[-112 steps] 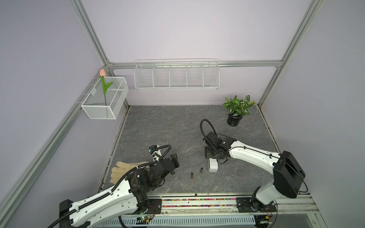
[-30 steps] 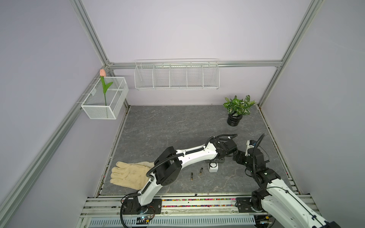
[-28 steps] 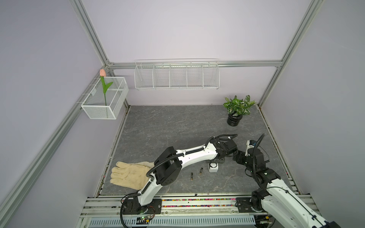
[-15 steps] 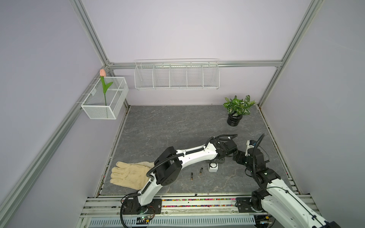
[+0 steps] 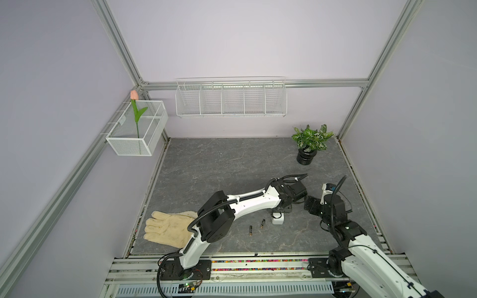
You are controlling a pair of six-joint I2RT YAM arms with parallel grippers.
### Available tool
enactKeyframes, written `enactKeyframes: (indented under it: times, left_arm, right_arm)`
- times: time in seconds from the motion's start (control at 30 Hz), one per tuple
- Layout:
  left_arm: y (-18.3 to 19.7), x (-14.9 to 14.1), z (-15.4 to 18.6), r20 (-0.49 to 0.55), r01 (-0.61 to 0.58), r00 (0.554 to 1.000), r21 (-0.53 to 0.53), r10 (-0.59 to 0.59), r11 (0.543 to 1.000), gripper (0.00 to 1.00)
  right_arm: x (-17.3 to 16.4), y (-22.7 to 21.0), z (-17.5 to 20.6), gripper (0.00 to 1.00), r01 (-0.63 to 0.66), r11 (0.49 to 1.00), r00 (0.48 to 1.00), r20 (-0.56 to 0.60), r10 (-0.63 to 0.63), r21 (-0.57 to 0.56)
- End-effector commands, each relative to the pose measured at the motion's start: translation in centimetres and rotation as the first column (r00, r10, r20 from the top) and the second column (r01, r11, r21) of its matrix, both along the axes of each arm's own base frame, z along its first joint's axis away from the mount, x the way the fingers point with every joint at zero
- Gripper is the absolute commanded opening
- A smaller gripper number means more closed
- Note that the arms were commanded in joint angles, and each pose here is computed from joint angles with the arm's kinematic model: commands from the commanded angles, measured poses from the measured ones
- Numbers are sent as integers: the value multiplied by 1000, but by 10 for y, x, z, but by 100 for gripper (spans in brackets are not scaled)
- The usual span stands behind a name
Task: Insert the battery into the alarm
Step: Pick up the alarm from the center of the board.
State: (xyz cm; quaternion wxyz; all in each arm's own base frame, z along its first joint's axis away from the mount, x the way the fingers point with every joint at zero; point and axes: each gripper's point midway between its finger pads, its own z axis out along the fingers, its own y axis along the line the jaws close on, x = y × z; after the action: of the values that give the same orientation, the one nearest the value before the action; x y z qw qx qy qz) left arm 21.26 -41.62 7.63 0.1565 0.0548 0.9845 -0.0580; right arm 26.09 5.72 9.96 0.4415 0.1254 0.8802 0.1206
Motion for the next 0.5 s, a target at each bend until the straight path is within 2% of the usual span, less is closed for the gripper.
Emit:
enactKeyframes:
  times: [0.0,0.17,0.3,0.47]
  left_arm:
    - [9,11,14,30,2,1000,-37,0,999,44]
    - [15,22,29,48,3,999,-152,4,988,44]
    - [15,28,46,75,50,997,-254,-32,966,44]
    - [16,39,77,108,92,993,-459,-47,884,43]
  right_arm:
    - [0,0,-2,84,-6,1000,1000,14,6,6]
    - [1,6,0,85,-32,999,999,25,31,21]
    - [0,23,5,86,-104,990,994,41,101,94]
    - [-5,53,40,86,-214,942,976,87,198,260]
